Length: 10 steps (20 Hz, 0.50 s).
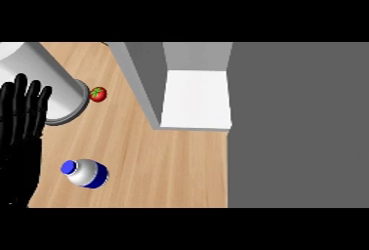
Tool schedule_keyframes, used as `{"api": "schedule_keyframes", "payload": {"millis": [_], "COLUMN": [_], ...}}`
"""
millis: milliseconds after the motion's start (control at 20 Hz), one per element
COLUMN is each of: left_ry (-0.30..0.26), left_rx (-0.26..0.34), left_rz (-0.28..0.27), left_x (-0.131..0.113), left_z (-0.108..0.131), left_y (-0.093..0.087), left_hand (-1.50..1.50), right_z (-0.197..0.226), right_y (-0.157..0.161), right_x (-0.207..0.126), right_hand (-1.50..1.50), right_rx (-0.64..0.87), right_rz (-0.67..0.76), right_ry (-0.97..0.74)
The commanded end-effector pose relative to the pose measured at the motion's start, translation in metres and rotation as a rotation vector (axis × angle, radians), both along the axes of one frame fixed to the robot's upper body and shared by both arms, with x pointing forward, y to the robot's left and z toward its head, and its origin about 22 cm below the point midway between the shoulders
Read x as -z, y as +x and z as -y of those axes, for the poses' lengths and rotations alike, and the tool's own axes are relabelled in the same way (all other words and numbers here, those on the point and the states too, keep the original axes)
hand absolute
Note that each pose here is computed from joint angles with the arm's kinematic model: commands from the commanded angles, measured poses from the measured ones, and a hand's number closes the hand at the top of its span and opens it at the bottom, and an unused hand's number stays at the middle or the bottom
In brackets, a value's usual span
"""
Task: Pick up the bottled water, place it into the cabinet and close the cabinet
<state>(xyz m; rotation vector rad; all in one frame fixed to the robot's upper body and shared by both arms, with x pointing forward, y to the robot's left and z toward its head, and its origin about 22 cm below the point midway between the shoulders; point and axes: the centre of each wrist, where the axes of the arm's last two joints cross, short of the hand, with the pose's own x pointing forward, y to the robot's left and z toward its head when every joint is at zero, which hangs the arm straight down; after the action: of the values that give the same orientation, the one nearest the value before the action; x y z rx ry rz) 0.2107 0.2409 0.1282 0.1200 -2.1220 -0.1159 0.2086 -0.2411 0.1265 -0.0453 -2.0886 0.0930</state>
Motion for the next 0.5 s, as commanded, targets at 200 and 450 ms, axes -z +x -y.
{"api": "schedule_keyframes", "payload": {"millis": [200, 450], "left_ry": [-0.007, -0.284], "left_rx": [-0.32, -0.325], "left_rz": [0.002, -0.136], "left_x": [-0.01, 0.01], "left_z": [-0.036, -0.031], "left_y": [-0.075, -0.092], "left_hand": [-1.5, -1.5], "right_z": [0.007, -0.012], "right_y": [-0.024, -0.053], "right_x": [-0.007, 0.004], "right_hand": [-1.5, -1.5], "right_rx": [0.034, -0.215], "right_rz": [0.003, -0.114], "right_ry": [-0.023, 0.0]}}
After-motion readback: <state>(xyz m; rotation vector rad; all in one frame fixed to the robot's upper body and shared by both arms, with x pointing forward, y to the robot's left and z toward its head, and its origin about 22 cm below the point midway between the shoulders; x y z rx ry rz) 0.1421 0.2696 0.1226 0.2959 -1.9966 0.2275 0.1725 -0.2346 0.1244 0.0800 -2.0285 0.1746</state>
